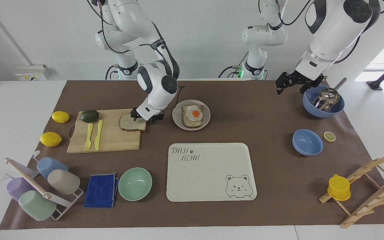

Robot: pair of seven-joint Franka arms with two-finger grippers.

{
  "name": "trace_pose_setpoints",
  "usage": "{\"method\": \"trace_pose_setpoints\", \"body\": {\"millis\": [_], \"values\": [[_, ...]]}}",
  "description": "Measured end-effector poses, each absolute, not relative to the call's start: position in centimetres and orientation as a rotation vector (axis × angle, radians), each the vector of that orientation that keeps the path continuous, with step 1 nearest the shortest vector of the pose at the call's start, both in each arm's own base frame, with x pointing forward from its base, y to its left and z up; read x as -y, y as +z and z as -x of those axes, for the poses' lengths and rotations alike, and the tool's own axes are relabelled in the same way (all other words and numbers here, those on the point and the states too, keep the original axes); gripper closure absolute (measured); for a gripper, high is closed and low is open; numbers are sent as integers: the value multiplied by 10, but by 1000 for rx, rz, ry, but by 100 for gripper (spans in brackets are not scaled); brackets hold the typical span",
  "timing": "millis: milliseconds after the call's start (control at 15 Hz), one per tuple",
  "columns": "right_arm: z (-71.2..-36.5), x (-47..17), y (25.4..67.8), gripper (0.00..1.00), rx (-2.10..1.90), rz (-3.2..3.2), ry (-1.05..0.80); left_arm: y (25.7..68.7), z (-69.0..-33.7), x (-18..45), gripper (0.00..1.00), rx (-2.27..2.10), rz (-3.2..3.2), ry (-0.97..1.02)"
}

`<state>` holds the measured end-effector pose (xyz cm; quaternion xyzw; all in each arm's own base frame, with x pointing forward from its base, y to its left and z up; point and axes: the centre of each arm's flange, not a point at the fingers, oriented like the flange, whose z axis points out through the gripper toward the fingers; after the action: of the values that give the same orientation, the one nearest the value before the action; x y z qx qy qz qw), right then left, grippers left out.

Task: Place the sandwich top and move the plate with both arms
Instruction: 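Grasp the bread slice and carry it toward the egg plate, then lower the bread slice onto the egg toast and open the right gripper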

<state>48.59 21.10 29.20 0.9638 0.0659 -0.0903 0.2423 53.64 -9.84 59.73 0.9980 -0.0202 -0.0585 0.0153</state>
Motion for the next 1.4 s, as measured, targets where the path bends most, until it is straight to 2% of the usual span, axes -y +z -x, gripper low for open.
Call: {"method": "trace_pose_setpoints", "body": {"millis": [333,467,533,667,733,800,1000,1067,1133,1400], "values": [[-482,-209,287,9,-179,-2631,-256,597,-536,98,0,63,-3105,-182],[-481,-209,285,13,-182,-2631,-257,597,-536,98,0,63,-3105,-182],[-480,-208,284,19,-183,-2630,-260,597,-536,98,0,63,-3105,-182],[-479,-208,283,39,-177,-2629,-260,597,-536,98,0,63,-3105,-182],[-479,-209,282,39,-170,-2629,-258,597,-536,98,0,63,-3105,-182],[-478,-210,283,45,-166,-2629,-255,597,-536,98,0,63,-3105,-182],[-478,-214,289,76,-168,-2636,-237,597,-536,98,0,63,-3105,-182],[-477,-218,293,84,-174,-2636,-230,597,-536,98,0,63,-3105,-182],[-477,-222,295,86,-183,-2633,-224,597,-536,98,0,63,-3105,-182],[-472,-251,310,86,-235,-2617,-203,597,-536,98,0,63,-3105,-182]]}}
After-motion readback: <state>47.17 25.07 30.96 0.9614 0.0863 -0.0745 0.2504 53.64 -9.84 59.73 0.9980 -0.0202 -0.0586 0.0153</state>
